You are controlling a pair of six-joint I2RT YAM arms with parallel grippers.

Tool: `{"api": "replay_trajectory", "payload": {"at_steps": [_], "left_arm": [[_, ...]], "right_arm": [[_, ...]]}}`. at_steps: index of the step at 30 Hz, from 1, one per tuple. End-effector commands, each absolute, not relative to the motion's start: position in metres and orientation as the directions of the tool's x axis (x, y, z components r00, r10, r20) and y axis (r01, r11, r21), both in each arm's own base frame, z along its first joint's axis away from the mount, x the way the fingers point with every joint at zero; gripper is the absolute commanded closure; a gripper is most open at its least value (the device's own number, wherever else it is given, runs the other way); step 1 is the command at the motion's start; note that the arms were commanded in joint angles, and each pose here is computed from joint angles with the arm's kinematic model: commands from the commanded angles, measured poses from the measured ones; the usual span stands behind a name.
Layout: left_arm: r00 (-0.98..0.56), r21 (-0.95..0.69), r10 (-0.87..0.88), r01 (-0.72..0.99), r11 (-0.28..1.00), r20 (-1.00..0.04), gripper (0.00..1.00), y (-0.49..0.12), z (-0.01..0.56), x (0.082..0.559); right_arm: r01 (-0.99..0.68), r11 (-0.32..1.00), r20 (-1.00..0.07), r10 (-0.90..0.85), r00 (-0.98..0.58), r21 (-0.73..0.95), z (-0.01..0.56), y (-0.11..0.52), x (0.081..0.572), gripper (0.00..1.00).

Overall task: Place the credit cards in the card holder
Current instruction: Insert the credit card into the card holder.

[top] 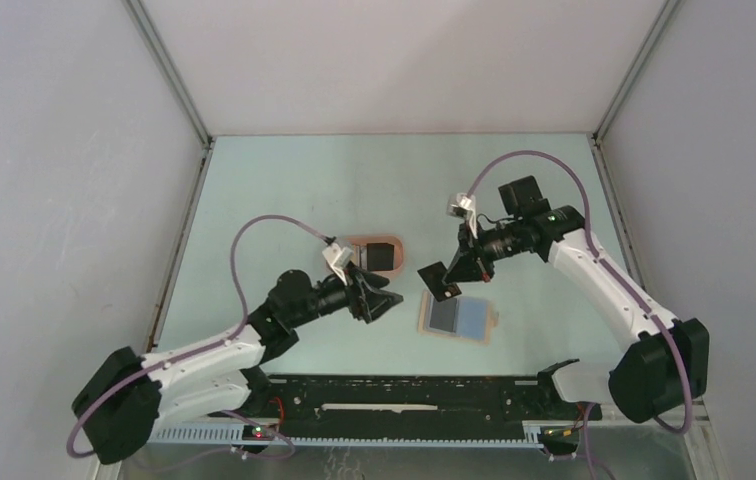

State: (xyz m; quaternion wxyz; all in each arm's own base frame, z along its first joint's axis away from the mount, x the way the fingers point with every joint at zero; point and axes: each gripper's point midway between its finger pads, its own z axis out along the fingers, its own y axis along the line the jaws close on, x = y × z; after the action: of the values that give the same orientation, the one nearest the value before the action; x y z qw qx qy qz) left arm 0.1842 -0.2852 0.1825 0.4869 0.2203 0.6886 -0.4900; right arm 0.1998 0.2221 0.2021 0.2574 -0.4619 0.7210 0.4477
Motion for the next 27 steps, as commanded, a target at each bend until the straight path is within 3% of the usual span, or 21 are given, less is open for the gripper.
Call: {"api": "replay_trajectory", "payload": {"at_steps": [1,11,22,27], "left_arm": [[-0.294,-0.371,-0.263,0.873,0.317,-0.919,0.29,-0.306,0.205,0.171],[-0.287,-0.359,-0.311,0.91,0.207,-0.906,0.31,-0.343,0.229,0.163],[-0.326,-0.383,-0.326,0.915,0.127,-0.887,0.48,-0.369,0.245,0.162],[-0.362,-0.407,-0.312,0.909,0.091,-0.878,0.62,-0.381,0.246,0.162]], "right_arm": [[-0.927,0.037,-0.874,-0.323,-0.364,0.373,0.228,0.214,0.183,1.0],[-0.911,-0.038,-0.886,-0.25,-0.39,0.411,0.243,0.213,0.172,1.0],[-0.89,-0.066,-0.876,-0.224,-0.427,0.45,0.247,0.216,0.172,1.0],[-0.888,-0.051,-0.87,-0.231,-0.435,0.457,0.244,0.215,0.174,1.0]]}}
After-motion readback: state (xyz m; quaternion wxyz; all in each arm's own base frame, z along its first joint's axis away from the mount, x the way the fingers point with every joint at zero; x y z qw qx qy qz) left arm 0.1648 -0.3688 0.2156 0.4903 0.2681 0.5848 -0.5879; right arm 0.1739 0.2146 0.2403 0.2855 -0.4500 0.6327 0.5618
